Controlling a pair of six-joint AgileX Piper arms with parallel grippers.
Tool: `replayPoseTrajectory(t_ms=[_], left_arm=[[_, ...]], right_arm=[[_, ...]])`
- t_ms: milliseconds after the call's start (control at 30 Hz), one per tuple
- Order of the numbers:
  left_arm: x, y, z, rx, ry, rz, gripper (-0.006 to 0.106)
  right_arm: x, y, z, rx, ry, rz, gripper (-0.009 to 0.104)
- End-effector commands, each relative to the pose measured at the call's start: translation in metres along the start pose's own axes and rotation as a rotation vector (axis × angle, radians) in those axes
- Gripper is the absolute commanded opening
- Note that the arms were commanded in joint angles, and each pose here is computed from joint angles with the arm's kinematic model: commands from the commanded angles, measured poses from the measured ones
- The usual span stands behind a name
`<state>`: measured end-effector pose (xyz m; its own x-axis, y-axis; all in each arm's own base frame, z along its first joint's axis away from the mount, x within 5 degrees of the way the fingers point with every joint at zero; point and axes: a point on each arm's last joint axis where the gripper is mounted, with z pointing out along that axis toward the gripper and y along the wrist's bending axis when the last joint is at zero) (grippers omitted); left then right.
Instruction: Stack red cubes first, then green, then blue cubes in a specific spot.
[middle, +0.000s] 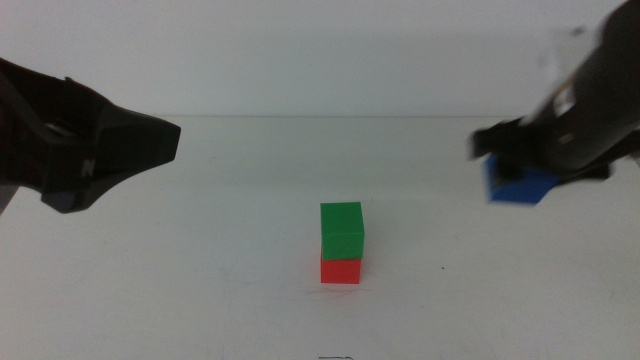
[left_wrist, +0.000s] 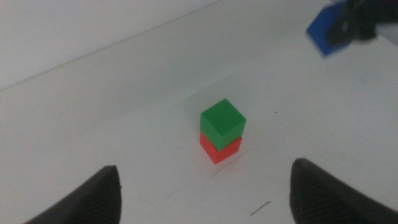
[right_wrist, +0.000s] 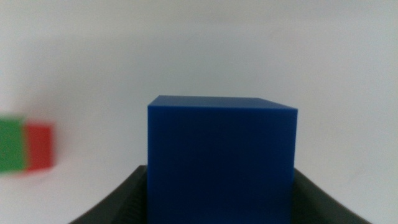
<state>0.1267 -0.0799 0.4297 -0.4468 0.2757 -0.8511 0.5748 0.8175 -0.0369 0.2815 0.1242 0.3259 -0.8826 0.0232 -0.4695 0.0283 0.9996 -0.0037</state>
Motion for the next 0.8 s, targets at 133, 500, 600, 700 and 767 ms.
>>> replayPoseTrajectory(t_ms=[133, 500, 600, 700, 767], left_arm=[[-0.013, -0.001, -0.007, 0.003, -0.1, -0.009, 0.091], [-0.013, -0.001, -0.007, 0.003, -0.1, -0.009, 0.091], [-0.013, -0.001, -0.007, 0.003, -0.1, -0.009, 0.091], [-0.013, -0.001, -0.007, 0.003, -0.1, -0.009, 0.091], [-0.013, -0.001, -0.007, 0.003, -0.1, -0.009, 0.091]], right_arm=[[0.015, 0.05, -0.029, -0.06, -0.024, 0.008, -0.001], [-0.016, 0.126, -0.024, -0.085, 0.04, -0.072, -0.001], [-0.023, 0.144, -0.017, -0.123, 0.044, -0.095, -0.001], [-0.025, 0.152, -0.009, -0.135, 0.06, -0.112, -0.001], [-0.024, 0.154, -0.004, -0.129, 0.069, -0.115, -0.001]])
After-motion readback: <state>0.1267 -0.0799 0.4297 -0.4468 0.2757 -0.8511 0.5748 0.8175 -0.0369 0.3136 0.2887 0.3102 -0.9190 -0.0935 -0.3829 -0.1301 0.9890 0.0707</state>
